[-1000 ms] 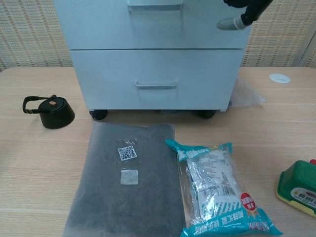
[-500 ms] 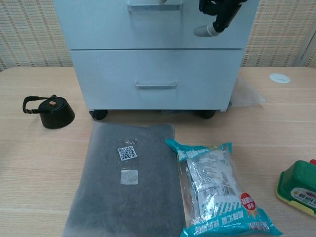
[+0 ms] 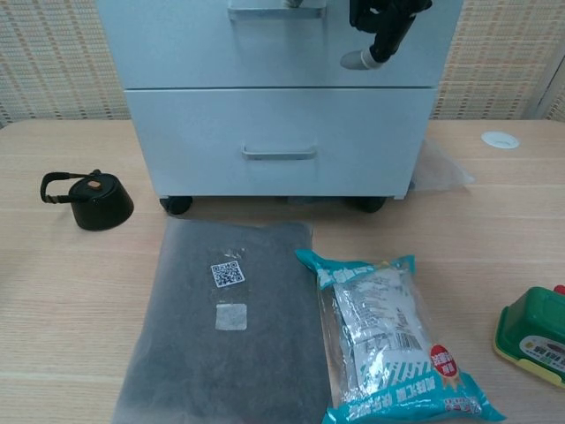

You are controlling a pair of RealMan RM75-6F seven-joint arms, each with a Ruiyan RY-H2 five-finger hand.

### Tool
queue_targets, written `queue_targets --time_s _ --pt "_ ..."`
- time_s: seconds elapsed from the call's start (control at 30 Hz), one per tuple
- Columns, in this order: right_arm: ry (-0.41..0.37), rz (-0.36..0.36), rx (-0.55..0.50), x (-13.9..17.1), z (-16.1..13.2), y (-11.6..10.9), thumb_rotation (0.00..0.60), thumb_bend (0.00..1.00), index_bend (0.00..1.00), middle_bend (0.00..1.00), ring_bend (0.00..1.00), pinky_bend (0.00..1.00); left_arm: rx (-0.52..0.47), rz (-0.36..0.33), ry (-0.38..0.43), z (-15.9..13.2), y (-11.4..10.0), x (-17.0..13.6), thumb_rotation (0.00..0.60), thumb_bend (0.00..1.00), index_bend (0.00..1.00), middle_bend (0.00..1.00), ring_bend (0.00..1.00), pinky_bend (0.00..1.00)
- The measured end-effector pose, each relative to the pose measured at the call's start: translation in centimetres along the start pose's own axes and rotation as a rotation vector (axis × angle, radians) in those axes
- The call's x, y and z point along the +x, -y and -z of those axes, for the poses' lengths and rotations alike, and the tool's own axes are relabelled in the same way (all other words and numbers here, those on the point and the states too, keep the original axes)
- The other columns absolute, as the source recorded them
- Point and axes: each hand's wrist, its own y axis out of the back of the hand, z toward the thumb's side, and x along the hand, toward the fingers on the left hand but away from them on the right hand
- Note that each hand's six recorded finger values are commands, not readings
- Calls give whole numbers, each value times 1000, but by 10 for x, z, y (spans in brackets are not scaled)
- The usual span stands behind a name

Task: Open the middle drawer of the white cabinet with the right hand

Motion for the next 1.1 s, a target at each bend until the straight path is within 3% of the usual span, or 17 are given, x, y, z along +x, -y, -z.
queue_targets --time_s 0.37,1.1 --pt "0 -22 27 2 -3 5 600 315 234 897 925 775 1 -1 0 0 0 -1 600 325 91 2 29 112" --pt "-24 -18 82 30 -9 6 600 315 234 897 925 775 2 4 -2 1 1 0 600 325 91 2 29 112"
